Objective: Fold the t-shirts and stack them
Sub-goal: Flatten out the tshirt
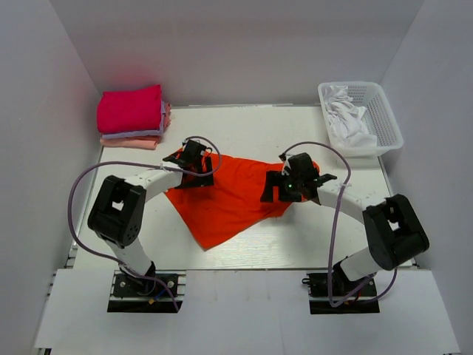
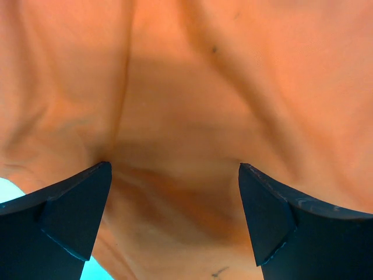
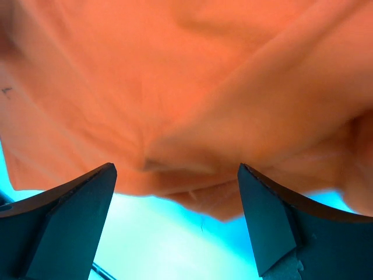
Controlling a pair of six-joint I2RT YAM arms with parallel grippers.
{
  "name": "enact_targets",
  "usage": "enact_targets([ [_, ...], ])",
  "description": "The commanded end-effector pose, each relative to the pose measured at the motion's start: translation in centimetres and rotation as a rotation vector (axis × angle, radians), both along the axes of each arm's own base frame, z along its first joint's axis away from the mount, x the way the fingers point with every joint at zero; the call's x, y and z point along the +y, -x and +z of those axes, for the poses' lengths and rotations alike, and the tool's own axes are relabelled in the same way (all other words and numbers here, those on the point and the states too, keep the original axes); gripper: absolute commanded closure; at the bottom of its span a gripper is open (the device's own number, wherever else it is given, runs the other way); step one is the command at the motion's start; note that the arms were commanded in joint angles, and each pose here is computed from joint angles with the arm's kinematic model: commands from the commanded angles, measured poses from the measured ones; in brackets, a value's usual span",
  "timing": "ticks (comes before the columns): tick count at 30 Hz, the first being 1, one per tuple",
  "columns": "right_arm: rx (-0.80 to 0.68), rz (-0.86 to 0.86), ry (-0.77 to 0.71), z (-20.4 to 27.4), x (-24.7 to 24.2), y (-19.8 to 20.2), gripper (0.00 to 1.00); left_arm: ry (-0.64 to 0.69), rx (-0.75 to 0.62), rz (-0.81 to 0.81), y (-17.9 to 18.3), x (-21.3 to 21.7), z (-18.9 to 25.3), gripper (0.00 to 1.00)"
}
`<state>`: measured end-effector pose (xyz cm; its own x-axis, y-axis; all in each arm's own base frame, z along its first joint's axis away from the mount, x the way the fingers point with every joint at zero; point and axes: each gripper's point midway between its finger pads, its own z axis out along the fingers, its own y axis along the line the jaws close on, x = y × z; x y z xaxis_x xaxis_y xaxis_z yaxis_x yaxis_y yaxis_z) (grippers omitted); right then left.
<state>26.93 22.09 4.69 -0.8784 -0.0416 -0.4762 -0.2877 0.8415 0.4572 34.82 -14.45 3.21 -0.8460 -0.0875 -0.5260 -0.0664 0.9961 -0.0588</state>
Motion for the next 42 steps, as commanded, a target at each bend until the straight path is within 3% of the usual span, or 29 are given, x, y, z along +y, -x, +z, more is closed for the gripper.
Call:
enact_targets([
  [1,-0.122,-0.008,0.054,4.2,-0.7,-1.8,0.1,-0.012,-0.117,-0.04,-1.4,-0.5,5.8,0.0],
  [5,-0.206,-0.066,0.12,6.3,-2.7,-2.4,0.1,0.049,-0.14,-0.085,1.5,-1.3,8.8,0.0],
  [7,-0.223,-0.099,0.127,6.9,-3.5,-2.3,0.1,0.143,-0.143,-0.154,4.1,-2.8,9.7,0.0],
  [10,-0.228,-0.216,0.188,6.9,-5.8,-1.9,0.1,0.27,-0.054,-0.309,8.5,-7.5,8.2,0.0],
  [14,-0.209,-0.294,0.286,6.0,-8.5,-1.3,0.1,0.239,0.179,-0.416,13.9,-11.3,3.0,0.0],
  [17,-0.205,-0.351,0.343,5.6,-10.4,-0.8,0.1,0.178,0.226,-0.429,16.7,-12.2,2.3,0.0],
  [23,-0.228,-0.355,0.299,6.3,-10.8,0.1,0.1,0.19,0.079,-0.378,17.3,-11.4,8.0,0.0],
  [27,-0.223,-0.371,0.312,6.1,-11.3,0.2,0.1,0.033,0.21,-0.283,19.8,-7.1,5.5,0.0],
  [33,-0.203,-0.416,0.329,5.4,-12.0,-0.2,0.1,0.034,0.327,-0.215,23.5,-5.0,2.4,0.0],
  [35,-0.196,-0.417,0.33,5.2,-12.1,-0.3,0.1,0.039,0.328,-0.202,24.0,-4.2,1.5,0.0],
  [42,-0.161,-0.41,0.341,4.2,-12.2,-0.4,0.1,0.126,0.147,-0.267,20.7,-7.0,1.5,0.0],
])
